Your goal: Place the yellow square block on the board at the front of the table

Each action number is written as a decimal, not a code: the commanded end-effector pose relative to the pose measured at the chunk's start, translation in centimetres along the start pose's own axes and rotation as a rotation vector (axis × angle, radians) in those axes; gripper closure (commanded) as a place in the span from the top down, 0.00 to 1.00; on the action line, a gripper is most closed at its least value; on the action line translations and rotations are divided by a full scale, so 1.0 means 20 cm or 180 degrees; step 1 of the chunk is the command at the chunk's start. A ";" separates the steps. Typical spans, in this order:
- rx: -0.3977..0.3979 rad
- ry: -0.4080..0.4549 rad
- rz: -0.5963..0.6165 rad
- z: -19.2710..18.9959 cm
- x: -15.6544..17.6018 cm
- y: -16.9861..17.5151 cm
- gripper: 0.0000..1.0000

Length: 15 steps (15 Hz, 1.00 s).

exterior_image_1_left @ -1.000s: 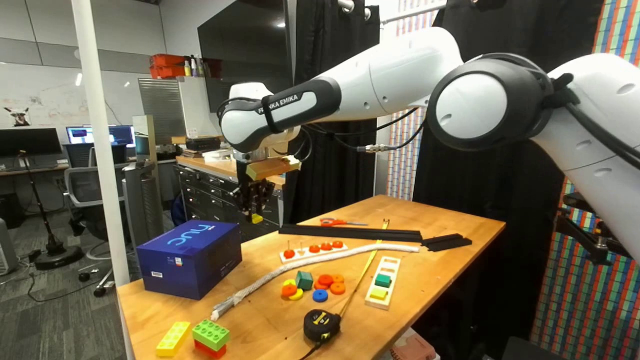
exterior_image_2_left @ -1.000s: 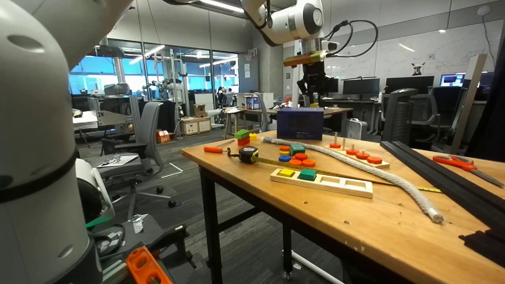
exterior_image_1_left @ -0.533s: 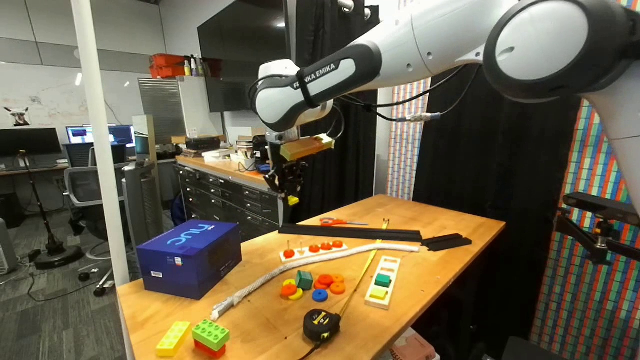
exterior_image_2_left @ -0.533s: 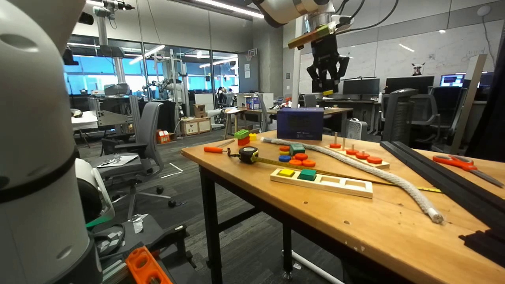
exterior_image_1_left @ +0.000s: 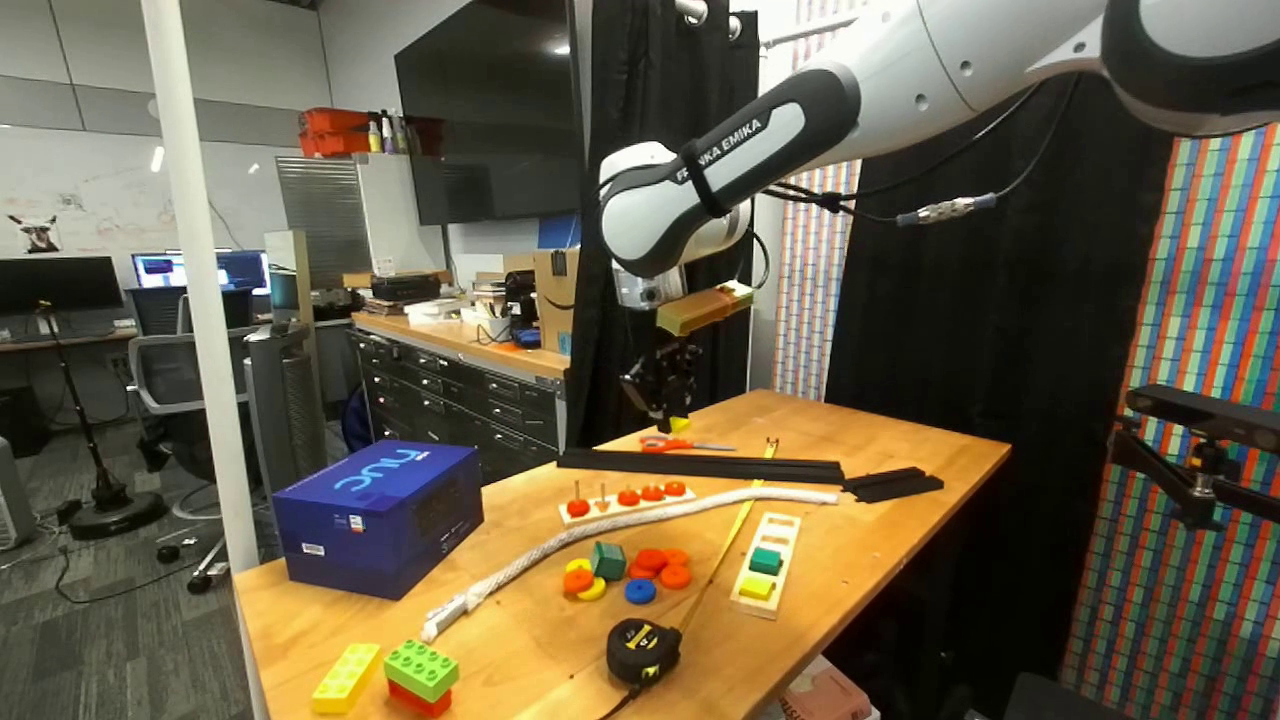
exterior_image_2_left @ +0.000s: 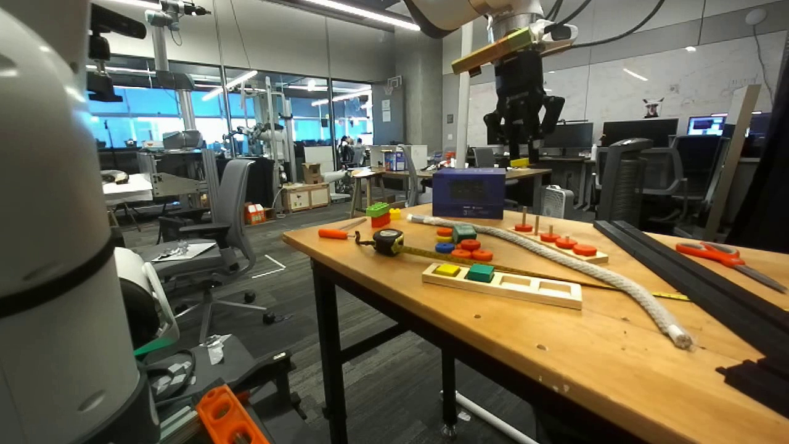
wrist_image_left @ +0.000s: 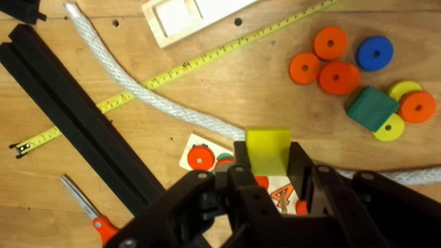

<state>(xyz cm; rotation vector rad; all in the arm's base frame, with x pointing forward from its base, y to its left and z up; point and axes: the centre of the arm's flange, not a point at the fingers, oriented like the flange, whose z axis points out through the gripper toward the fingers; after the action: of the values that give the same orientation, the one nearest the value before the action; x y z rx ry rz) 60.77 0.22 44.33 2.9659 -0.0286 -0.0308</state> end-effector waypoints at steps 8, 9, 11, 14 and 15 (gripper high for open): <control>0.0378 -0.0405 -0.0807 0.26 -0.43 0.16 0.19; 0.0396 -0.0429 -0.0889 0.29 -0.45 0.17 0.19; 0.0444 -0.0481 -0.1023 0.33 -0.49 0.20 0.19; 0.0542 -0.0501 -0.1122 0.39 -0.51 0.24 0.19; 0.0573 -0.0489 -0.1146 0.40 -0.51 0.25 0.19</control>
<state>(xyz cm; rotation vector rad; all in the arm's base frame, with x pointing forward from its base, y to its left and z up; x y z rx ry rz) 51.65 -4.95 37.22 3.0554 0.4499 -0.3641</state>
